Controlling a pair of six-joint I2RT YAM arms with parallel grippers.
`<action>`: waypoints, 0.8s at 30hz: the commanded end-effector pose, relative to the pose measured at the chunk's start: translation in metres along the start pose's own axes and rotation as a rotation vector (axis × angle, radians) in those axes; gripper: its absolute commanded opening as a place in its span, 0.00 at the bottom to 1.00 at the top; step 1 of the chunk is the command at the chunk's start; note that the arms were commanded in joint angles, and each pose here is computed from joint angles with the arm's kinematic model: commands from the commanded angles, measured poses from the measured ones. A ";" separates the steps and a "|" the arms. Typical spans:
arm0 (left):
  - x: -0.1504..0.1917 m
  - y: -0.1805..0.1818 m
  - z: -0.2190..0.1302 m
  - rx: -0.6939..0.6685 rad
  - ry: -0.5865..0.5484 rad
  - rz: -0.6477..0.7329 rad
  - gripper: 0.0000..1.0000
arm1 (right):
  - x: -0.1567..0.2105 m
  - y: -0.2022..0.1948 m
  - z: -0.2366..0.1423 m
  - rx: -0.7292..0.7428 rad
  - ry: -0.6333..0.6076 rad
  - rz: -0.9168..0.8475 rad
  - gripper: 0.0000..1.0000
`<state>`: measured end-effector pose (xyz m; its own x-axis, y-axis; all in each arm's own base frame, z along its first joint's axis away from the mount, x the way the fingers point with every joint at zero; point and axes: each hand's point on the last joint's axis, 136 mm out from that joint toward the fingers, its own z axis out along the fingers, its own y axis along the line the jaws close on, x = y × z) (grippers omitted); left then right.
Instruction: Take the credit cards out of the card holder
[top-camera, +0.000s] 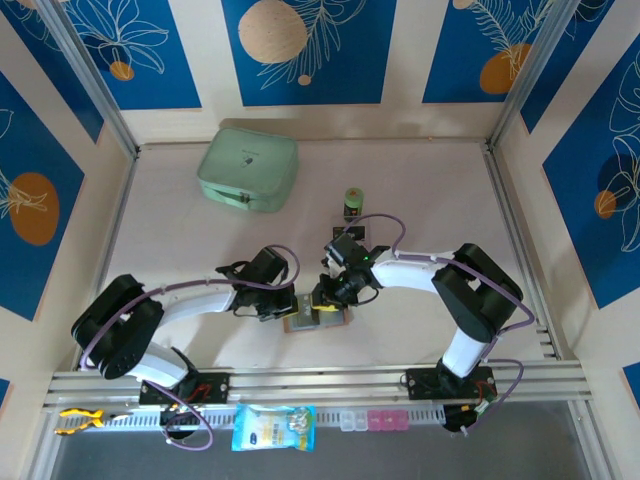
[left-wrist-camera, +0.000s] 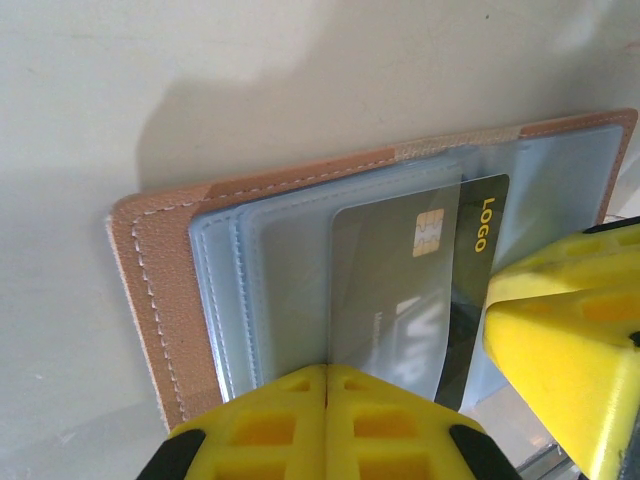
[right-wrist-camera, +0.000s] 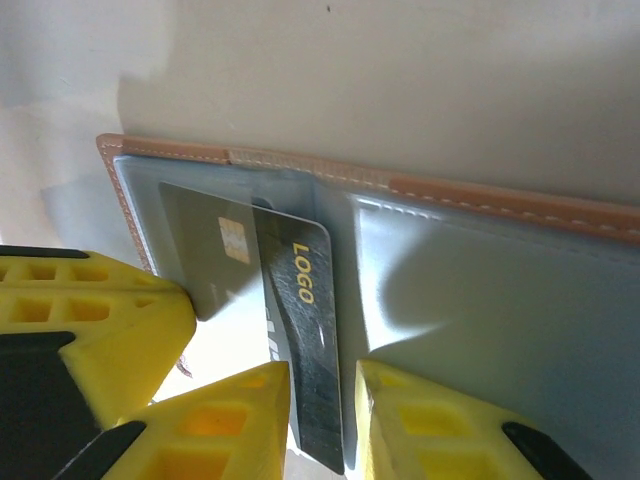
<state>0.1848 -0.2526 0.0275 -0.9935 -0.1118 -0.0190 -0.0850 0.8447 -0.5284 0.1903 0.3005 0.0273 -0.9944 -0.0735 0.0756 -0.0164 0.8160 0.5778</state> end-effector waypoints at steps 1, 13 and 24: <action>0.004 0.012 0.000 -0.066 0.008 0.003 0.03 | 0.005 -0.007 0.003 0.028 0.028 0.008 0.25; 0.005 0.014 0.001 -0.064 0.007 -0.006 0.04 | 0.008 0.010 0.005 -0.075 0.044 -0.002 0.24; 0.004 0.013 0.001 -0.061 0.005 -0.009 0.04 | 0.006 0.010 -0.002 -0.102 0.021 0.007 0.15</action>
<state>0.1848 -0.2525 0.0275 -0.9935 -0.1123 -0.0191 -0.0854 0.8448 -0.5282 0.1876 0.3066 0.0256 -0.9927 -0.0790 0.0914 -0.0038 0.7763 0.6303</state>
